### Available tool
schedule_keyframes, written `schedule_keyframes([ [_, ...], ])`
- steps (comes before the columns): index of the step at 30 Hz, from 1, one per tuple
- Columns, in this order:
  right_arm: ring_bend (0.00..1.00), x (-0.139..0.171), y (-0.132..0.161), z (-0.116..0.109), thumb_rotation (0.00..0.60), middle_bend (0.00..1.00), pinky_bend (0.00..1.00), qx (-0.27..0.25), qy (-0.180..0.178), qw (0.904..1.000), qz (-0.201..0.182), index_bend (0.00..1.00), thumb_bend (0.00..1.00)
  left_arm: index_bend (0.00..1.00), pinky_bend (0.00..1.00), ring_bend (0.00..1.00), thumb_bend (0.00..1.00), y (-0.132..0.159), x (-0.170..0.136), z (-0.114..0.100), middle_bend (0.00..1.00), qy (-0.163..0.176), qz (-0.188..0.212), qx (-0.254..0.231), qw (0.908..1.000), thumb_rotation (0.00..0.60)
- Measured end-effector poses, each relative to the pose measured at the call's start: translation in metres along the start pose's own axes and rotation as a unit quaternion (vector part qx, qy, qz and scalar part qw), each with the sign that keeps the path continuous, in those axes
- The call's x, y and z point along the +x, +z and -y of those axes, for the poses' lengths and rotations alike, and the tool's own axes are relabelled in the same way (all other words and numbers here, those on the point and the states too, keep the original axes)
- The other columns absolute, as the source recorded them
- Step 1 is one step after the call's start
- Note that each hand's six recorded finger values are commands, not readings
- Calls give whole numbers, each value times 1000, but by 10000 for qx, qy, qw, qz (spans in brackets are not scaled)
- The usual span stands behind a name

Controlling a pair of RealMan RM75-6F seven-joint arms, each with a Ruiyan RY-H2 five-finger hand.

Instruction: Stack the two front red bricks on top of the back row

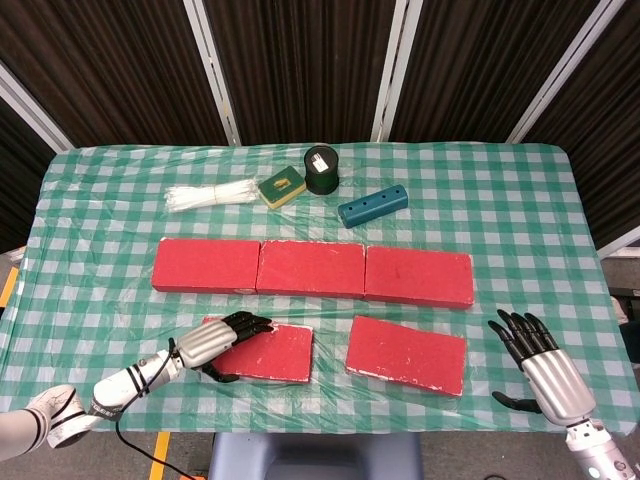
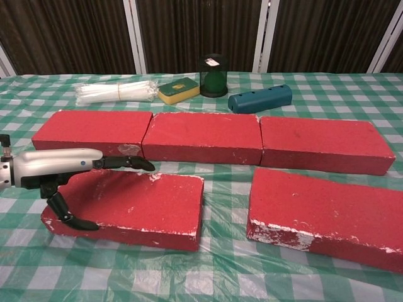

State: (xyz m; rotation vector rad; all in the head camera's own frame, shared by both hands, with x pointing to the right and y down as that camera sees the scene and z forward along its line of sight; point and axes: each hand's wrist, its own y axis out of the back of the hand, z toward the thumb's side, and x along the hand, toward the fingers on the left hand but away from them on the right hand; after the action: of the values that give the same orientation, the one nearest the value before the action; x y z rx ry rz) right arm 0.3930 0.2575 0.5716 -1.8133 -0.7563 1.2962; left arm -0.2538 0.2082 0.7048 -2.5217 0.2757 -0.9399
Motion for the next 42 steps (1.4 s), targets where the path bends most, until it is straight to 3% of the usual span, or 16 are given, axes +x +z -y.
schedule_keyframes([
  [19,0,3,0,-2,600,0,0,-19,7,10000,-20,0,92,0,28,4,244,-9,-1,5,0,-190,-197,23,9996,600],
  [23,0,4,0,-3,600,0,0,-35,-11,10000,-14,0,93,0,138,77,241,-10,1,6,0,-195,-226,81,9995,600],
  [26,0,5,0,-3,600,0,0,-27,21,10000,-36,0,93,0,329,186,241,-11,1,5,0,-183,-237,173,9994,600],
  [31,0,6,0,-3,600,0,0,-46,51,10000,-66,0,92,0,492,280,246,-10,1,2,0,-25,-230,259,9994,600],
  [38,0,8,1,-5,600,0,0,-86,36,9999,-95,0,92,0,568,336,251,-2,-6,-13,0,231,-143,308,9992,600],
  [42,0,8,0,-5,600,0,0,-93,53,9999,-89,0,93,0,579,342,255,11,-13,-37,0,596,-2,441,9972,600],
])
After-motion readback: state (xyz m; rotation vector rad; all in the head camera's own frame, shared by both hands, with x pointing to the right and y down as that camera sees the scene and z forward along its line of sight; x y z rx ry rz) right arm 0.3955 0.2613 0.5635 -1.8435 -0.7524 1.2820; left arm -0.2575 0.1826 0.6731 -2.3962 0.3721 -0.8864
